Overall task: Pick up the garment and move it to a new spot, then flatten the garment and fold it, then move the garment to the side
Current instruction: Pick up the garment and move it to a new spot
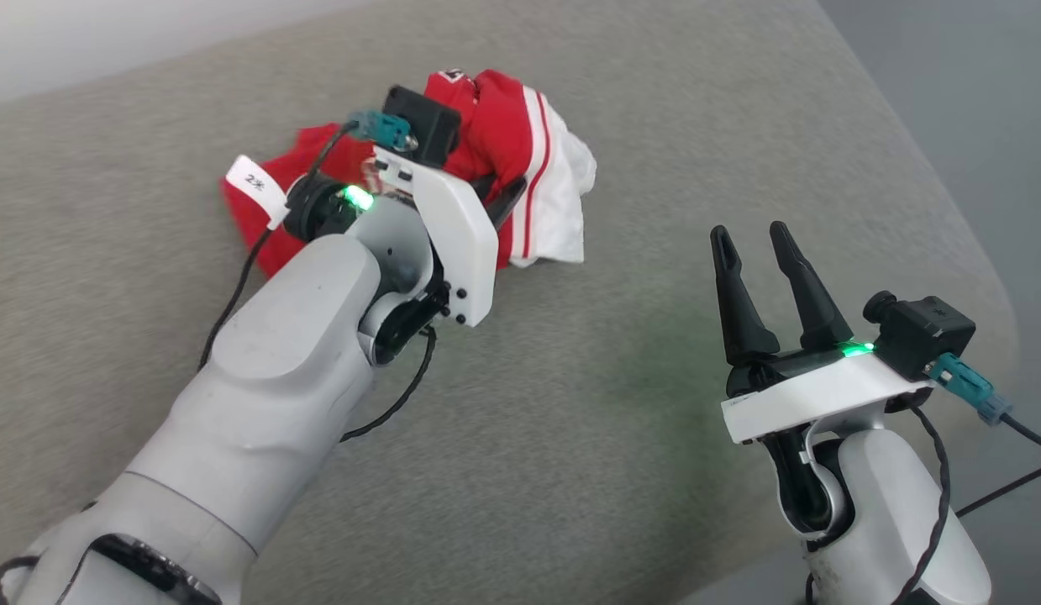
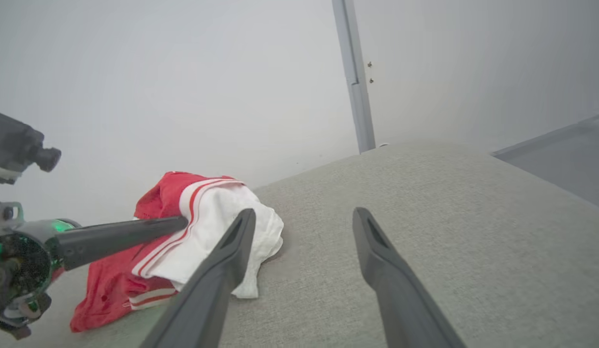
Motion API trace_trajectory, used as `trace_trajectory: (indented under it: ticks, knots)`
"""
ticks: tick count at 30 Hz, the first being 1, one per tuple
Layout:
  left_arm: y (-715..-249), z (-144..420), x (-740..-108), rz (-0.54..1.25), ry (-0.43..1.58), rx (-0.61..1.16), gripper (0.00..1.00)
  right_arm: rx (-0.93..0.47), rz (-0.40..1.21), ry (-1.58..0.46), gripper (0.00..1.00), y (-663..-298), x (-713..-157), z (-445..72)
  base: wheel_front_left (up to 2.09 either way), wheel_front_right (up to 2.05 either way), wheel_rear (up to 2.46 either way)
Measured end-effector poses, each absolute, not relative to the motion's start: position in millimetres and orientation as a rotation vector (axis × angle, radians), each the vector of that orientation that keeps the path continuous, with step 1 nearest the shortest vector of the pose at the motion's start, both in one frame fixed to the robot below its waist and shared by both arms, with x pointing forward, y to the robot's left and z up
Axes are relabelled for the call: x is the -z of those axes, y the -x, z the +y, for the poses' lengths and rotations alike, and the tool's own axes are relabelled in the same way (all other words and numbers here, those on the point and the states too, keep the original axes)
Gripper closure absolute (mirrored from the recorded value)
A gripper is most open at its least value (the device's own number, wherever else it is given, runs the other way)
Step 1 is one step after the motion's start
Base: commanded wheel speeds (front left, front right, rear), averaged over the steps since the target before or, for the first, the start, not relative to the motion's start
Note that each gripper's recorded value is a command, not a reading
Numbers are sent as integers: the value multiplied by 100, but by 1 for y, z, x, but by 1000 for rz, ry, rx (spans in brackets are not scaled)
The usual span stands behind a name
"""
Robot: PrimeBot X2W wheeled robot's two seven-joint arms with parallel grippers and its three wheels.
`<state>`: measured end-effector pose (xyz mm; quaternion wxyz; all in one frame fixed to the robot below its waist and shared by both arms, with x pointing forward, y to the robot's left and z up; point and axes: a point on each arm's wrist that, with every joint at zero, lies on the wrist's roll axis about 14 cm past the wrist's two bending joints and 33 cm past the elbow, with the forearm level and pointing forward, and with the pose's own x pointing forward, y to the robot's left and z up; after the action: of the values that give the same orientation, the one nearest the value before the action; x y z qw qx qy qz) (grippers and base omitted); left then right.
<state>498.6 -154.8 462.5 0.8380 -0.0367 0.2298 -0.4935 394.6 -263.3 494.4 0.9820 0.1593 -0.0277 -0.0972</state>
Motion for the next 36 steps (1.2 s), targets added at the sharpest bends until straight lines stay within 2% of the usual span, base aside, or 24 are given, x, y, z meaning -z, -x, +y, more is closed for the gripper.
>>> trace_trajectory:
  ticks: [7, 15, 16, 17, 18, 21, 31, 36]
  knots:
    - [-488, -154, -386, 671, -151, 1096, 100, 291, -28, -321, 0, -374, -485, -289, 0, 0, 0]
    - [-491, -151, -369, 705, -280, 1133, 100, 336, -19, -322, 0, -360, -483, -299, 0, 0, 0]
    - [-491, -151, -370, 698, -298, 1136, 60, 338, -20, -323, 0, -359, -483, -300, 0, 0, 0]
    - [-491, -151, -370, 698, -298, 1136, 14, 338, -20, -323, 0, -359, -483, -300, 0, 0, 0]
    - [-492, -150, -371, 685, -305, 1139, 0, 339, -19, -324, 0, -359, -482, -300, 0, 0, 0]
    - [-492, -148, -379, 636, -305, 1150, 0, 322, -17, -312, 0, -363, -482, -296, 0, 0, 0]
    - [-512, -116, -447, 428, 10, 1030, 0, 208, -7, -260, 0, -392, -479, -266, 0, 0, 0]
    - [-518, -60, -454, 373, 120, 878, 0, 130, -11, -224, 0, -408, -481, -244, 0, 0, 0]
